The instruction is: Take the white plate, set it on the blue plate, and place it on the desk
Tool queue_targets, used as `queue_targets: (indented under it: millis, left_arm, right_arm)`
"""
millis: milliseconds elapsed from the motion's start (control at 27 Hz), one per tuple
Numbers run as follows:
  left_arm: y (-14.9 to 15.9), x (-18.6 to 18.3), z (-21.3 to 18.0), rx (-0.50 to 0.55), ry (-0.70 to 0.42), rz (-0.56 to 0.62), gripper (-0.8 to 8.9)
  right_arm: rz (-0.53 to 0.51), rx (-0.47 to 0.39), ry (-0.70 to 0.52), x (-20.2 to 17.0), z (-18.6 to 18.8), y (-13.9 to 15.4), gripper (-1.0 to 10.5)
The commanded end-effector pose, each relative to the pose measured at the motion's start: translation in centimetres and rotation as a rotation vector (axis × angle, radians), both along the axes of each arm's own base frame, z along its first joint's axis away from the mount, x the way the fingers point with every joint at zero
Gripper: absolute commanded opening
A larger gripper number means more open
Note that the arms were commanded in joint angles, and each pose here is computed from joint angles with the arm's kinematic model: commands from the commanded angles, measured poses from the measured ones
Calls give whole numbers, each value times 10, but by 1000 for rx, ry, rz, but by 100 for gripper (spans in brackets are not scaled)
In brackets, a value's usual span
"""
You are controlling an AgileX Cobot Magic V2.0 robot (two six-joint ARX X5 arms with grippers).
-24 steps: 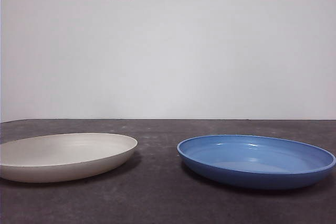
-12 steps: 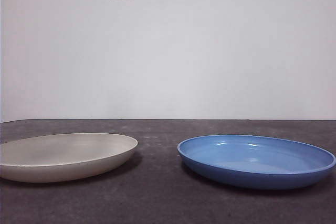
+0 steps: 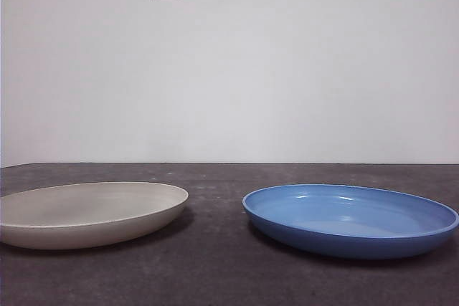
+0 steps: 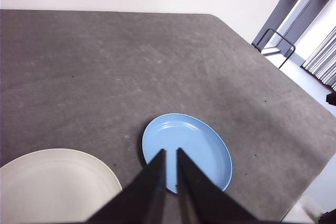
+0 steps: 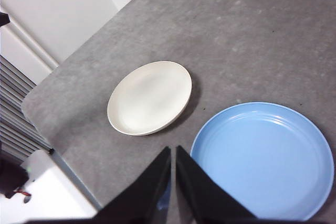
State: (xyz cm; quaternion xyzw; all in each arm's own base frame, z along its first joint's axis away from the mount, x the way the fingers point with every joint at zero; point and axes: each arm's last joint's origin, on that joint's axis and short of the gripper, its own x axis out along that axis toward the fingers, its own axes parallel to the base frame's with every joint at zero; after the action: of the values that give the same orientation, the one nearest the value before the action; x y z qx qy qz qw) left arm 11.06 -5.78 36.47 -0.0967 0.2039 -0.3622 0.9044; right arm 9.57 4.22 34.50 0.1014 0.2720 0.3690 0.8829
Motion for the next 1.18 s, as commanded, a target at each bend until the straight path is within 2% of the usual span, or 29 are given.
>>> queue_targets:
  millis: [37,148,222,296,370,555,814,961,1183]
  left_arm:
    - [0,-2,7,1,-36,-17,192]
    - [0,-2,7,2,-32,-17,443]
    - [0,-2,7,2,-33,-17,595]
    - [0,-2,7,1,-32,-17,677]
    - [0,-2,7,1,-29,-16,688]
    - [1,-4,6,-26,31,3,684]
    - [10,-2,15,17,170,85,684]
    - [16,14,13,73,301,154,684]
    - [19,52,-14,146,548,197,684]
  right_arm:
    - [-10,-19,-37,0,5,0,24]
    - [-43,-36,-42,1,5,-1,203]
    - [-75,-52,-45,1,5,-2,409]
    - [-109,-69,-49,2,4,-3,566]
    - [-136,-83,-52,3,4,-3,623]
    - [-138,-84,-53,3,4,-3,622]
    - [-131,-80,-50,2,4,-3,622]
    - [-137,-57,-20,2,4,-3,621]
    - [-106,-35,3,1,3,-2,621]
